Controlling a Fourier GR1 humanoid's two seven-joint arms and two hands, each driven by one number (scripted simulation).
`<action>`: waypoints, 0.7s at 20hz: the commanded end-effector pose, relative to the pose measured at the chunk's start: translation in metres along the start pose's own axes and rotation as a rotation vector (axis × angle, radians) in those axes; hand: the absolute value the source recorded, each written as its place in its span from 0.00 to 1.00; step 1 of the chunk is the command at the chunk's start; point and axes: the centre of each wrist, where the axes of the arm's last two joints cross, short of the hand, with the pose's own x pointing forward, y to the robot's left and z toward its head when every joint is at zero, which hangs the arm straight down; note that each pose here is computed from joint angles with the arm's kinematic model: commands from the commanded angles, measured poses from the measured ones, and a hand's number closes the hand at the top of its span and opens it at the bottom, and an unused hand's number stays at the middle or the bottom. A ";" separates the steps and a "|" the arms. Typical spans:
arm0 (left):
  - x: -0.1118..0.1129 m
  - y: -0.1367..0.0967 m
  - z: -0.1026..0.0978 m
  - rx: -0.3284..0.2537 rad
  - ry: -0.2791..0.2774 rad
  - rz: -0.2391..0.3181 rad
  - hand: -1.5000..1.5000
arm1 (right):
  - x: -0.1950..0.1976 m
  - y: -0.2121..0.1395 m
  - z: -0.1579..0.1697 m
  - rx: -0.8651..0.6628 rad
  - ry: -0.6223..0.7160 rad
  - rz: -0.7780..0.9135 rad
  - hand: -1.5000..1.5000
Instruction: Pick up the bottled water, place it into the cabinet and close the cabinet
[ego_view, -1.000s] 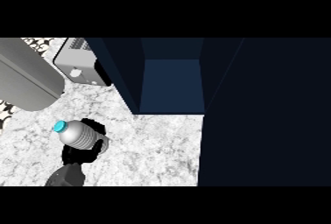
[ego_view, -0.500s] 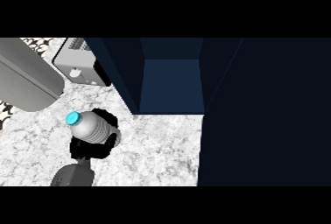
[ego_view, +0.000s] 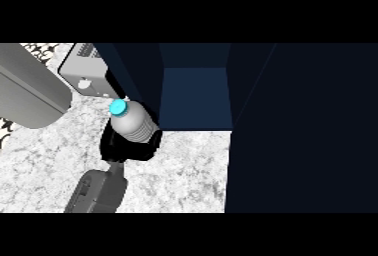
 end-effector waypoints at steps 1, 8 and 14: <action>0.015 -0.039 -0.028 -0.005 0.004 -0.034 1.00 | 0.008 -0.020 -0.001 0.005 -0.020 0.010 0.00; 0.014 -0.071 -0.063 0.014 -0.064 -0.200 1.00 | 0.009 -0.001 -0.001 0.002 -0.006 -0.020 0.00; 0.025 -0.092 -0.091 0.060 -0.074 -0.304 1.00 | -0.003 0.001 -0.007 0.006 0.000 -0.014 0.00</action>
